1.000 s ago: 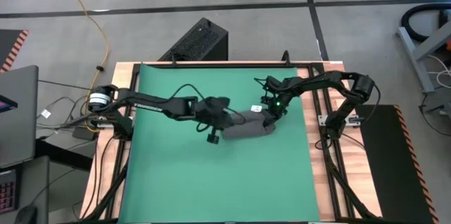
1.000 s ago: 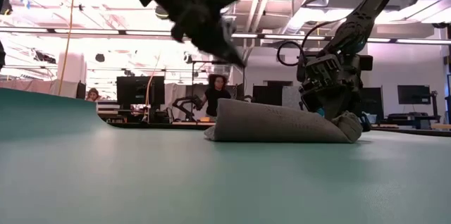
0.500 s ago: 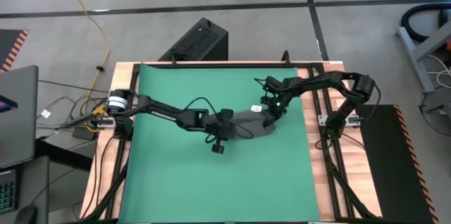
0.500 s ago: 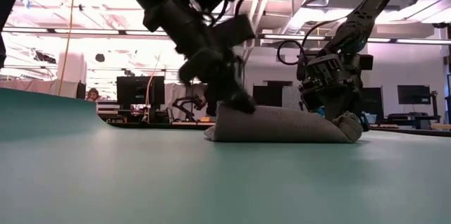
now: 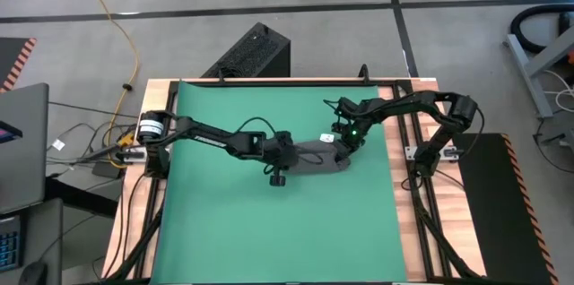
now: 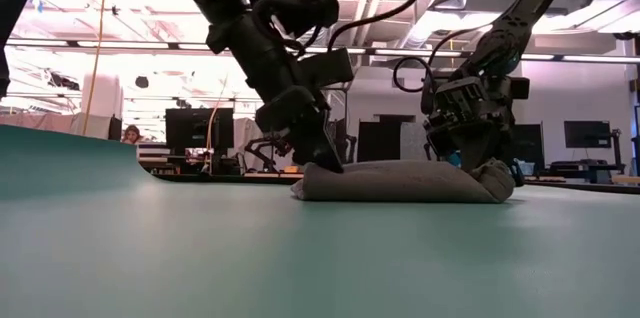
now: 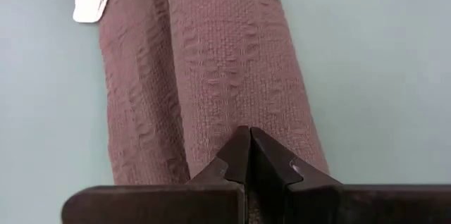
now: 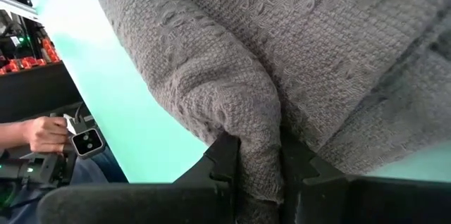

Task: Roll towel
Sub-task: Roll the gray towel

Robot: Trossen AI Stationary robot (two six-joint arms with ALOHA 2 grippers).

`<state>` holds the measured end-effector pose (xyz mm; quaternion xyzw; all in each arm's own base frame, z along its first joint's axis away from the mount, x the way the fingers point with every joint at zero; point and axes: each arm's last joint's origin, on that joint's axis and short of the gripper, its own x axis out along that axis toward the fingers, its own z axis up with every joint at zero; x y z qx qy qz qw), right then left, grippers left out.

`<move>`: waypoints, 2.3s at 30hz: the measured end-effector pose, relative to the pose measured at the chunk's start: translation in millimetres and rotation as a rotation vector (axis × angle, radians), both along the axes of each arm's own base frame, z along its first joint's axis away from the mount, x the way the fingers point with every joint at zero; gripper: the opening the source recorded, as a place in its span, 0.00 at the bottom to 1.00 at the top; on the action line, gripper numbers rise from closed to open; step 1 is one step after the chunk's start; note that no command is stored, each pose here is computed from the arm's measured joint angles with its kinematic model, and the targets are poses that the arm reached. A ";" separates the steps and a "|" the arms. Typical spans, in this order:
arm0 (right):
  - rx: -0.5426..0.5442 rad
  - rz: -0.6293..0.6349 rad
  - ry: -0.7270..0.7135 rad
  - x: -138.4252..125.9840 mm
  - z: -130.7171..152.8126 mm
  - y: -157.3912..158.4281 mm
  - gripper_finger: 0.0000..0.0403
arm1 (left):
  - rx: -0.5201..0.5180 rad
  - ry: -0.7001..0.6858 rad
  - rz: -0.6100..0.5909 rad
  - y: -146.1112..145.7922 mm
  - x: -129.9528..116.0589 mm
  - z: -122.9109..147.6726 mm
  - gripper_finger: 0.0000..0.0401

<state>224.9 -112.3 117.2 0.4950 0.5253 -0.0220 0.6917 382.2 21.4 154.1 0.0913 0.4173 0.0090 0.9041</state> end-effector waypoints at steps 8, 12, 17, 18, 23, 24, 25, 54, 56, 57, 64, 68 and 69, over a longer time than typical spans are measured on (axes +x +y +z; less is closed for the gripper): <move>-0.017 0.010 -0.022 1.9 0.5 0.3 0.17 | -0.040 0.059 0.046 1.8 -13.6 -17.0 0.00; -0.021 -0.007 -0.033 1.6 1.0 -3.6 0.31 | -0.072 0.073 0.058 1.0 -23.4 -27.6 0.00; -0.029 -0.008 -0.039 0.6 1.1 -6.1 0.43 | -0.086 0.071 0.077 0.7 -27.6 -33.2 0.00; -0.035 -0.001 -0.045 1.1 1.9 -6.6 0.44 | -0.085 0.070 0.077 0.7 -27.6 -33.4 0.00; -0.112 0.040 -0.097 5.3 14.9 -12.0 0.43 | -0.083 0.076 0.074 0.7 -28.1 -34.3 0.00; -0.132 0.049 -0.105 4.2 19.7 -14.1 0.42 | -0.080 0.078 0.070 0.8 -28.3 -34.4 0.00; -0.153 0.057 -0.110 2.4 24.9 -16.2 0.42 | -0.078 0.080 0.068 0.7 -28.4 -34.6 0.00; -1.081 1.018 -0.383 15.2 93.0 77.2 0.68 | -0.097 0.109 0.037 -0.3 -30.6 -37.1 0.00; -1.074 1.055 -0.346 17.9 84.7 81.0 0.68 | -0.097 0.111 0.037 -0.4 -30.7 -37.1 0.00; -1.068 1.065 -0.325 18.5 80.0 81.2 0.68 | -0.097 0.111 0.037 -0.4 -30.8 -37.2 0.00; -1.054 1.063 -0.196 26.0 52.2 68.8 0.68 | -0.098 0.111 0.037 -0.4 -30.7 -37.1 0.00; -1.036 1.068 -0.180 32.7 39.4 65.1 0.68 | -0.098 0.111 0.036 -0.4 -30.8 -37.1 0.00; -1.032 1.072 -0.176 34.5 36.3 65.0 0.68 | -0.098 0.111 0.036 -0.4 -30.7 -37.1 0.00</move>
